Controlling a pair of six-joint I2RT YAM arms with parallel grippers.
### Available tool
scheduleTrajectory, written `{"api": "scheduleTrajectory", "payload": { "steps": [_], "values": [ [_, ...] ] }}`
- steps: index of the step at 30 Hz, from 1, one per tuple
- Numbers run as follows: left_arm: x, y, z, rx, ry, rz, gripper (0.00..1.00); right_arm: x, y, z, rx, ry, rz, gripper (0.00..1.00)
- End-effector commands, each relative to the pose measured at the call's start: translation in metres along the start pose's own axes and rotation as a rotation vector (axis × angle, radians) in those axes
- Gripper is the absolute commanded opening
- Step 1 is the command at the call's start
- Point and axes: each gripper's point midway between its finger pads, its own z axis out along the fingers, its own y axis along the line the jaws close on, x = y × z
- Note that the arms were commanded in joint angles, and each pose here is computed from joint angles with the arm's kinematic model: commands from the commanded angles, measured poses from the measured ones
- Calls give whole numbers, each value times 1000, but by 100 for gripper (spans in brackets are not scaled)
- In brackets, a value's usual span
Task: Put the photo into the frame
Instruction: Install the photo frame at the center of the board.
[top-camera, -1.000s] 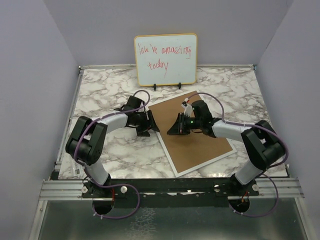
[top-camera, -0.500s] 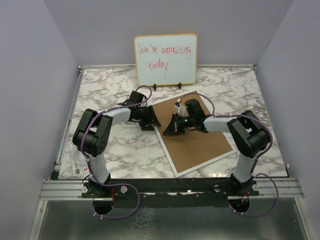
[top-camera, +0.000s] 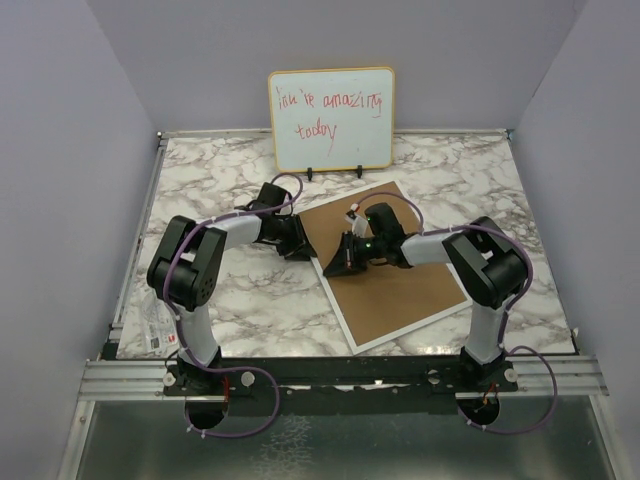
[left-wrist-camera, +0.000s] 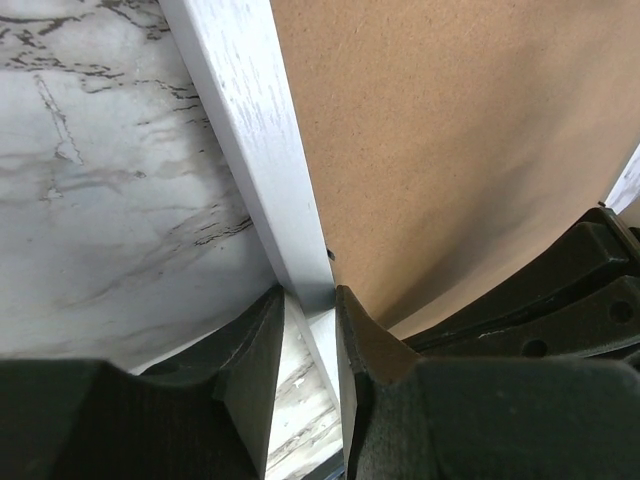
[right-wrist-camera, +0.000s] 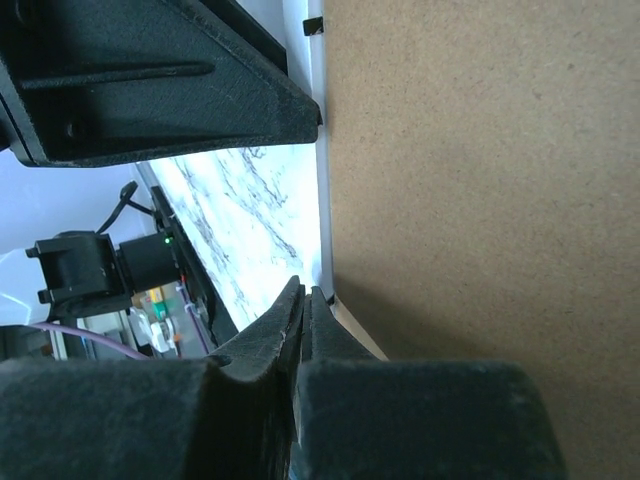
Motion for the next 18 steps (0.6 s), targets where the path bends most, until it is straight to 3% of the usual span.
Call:
{"api": "scheduleTrajectory", "payload": {
  "steps": [1,18],
  "values": [
    [48,107,20,-383,122,-20,30,10,-12,4,24,24,9,2],
    [53,114,22,-407,140,-22,29,7,13,-7,-73,-27,-48,1]
  ]
}}
